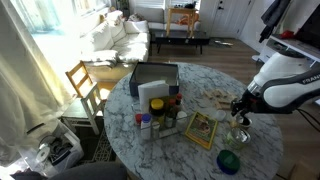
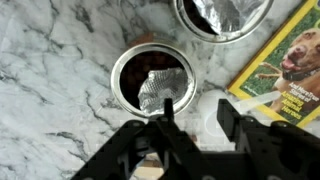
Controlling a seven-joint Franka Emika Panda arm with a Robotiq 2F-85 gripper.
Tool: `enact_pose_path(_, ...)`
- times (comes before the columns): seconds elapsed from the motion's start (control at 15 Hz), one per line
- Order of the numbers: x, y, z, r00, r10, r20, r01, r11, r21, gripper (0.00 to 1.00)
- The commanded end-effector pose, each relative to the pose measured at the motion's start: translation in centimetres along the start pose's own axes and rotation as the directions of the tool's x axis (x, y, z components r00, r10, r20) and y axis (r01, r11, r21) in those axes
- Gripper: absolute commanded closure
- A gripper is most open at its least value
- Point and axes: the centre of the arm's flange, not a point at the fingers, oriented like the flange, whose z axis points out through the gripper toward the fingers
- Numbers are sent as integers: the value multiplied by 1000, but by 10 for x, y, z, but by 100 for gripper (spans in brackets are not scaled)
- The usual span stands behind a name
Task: Stack up the cans on the table
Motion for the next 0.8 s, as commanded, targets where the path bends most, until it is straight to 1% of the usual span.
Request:
enact_pose_path(0.0, -7, -13, -39, 996, 86, 29, -86, 996, -19, 19)
enact_pose_path(0.13, -15, -17, -40, 983, 130, 131, -125, 991, -43, 4)
enact_pose_path(0.2, -20, -19, -39, 973, 146, 180, -139, 989, -51, 1)
enact_pose_path(0.27, -26, -21, -36, 957, 156, 244, -144, 987, -66, 0)
enact_pose_path(0.4, -41, -27, -27, 926, 165, 339, -150, 986, -70, 0)
enact_pose_path(0.47, -46, -30, -20, 917, 168, 363, -156, 986, -63, 0)
enact_pose_path(0.6, -52, -38, -12, 899, 170, 402, -176, 984, -23, 0)
enact_pose_path(0.73, -56, -46, -1, 896, 168, 411, -189, 982, 12, 1)
